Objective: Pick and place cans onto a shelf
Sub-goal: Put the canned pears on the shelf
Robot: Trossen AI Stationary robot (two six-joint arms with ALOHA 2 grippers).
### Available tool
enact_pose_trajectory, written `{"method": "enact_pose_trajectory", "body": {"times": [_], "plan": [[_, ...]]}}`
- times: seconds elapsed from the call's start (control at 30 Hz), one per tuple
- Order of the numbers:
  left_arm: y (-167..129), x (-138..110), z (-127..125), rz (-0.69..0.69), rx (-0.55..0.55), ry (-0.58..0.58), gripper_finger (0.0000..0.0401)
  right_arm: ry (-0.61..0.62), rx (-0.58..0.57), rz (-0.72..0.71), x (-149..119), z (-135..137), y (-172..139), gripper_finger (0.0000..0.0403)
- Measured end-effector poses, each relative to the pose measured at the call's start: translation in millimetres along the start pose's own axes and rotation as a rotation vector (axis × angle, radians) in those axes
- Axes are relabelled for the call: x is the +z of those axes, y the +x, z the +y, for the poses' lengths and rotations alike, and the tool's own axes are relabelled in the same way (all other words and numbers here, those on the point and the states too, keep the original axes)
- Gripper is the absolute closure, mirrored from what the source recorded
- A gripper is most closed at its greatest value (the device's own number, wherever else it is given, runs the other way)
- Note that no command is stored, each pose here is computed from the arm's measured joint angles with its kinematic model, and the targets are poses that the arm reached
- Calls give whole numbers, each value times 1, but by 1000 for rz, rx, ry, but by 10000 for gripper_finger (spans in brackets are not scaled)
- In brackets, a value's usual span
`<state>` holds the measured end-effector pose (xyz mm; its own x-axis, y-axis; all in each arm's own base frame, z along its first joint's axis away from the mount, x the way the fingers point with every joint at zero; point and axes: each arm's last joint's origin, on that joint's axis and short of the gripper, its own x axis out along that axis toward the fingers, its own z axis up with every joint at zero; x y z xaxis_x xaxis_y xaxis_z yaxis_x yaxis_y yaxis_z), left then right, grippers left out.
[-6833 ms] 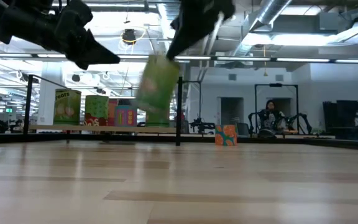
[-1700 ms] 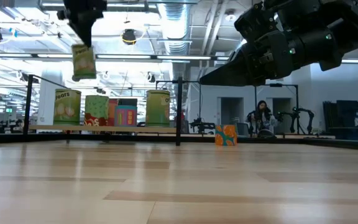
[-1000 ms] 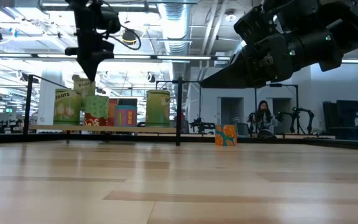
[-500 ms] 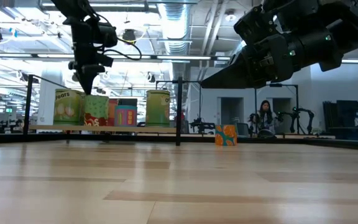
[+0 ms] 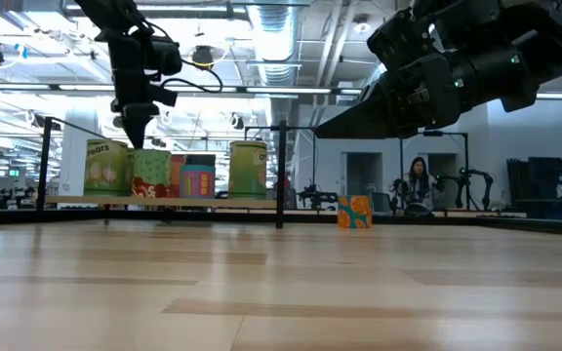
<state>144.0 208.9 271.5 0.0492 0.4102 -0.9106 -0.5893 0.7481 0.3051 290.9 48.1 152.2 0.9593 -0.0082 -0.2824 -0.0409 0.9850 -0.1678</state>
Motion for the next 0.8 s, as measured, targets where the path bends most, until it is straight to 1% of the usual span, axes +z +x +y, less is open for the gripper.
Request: {"method": "enact_pose_trajectory", "body": {"times": [0.3,0.7,0.8], "plan": [[-15,-6,1,-36,15,9,401,1,0,0,0,0,0,387],[-14,-11,4,-13,1,-1,401,1,0,0,0,0,0,388],[-14,-11,6,-19,-21,-3,401,1,0,0,0,0,0,386]]}}
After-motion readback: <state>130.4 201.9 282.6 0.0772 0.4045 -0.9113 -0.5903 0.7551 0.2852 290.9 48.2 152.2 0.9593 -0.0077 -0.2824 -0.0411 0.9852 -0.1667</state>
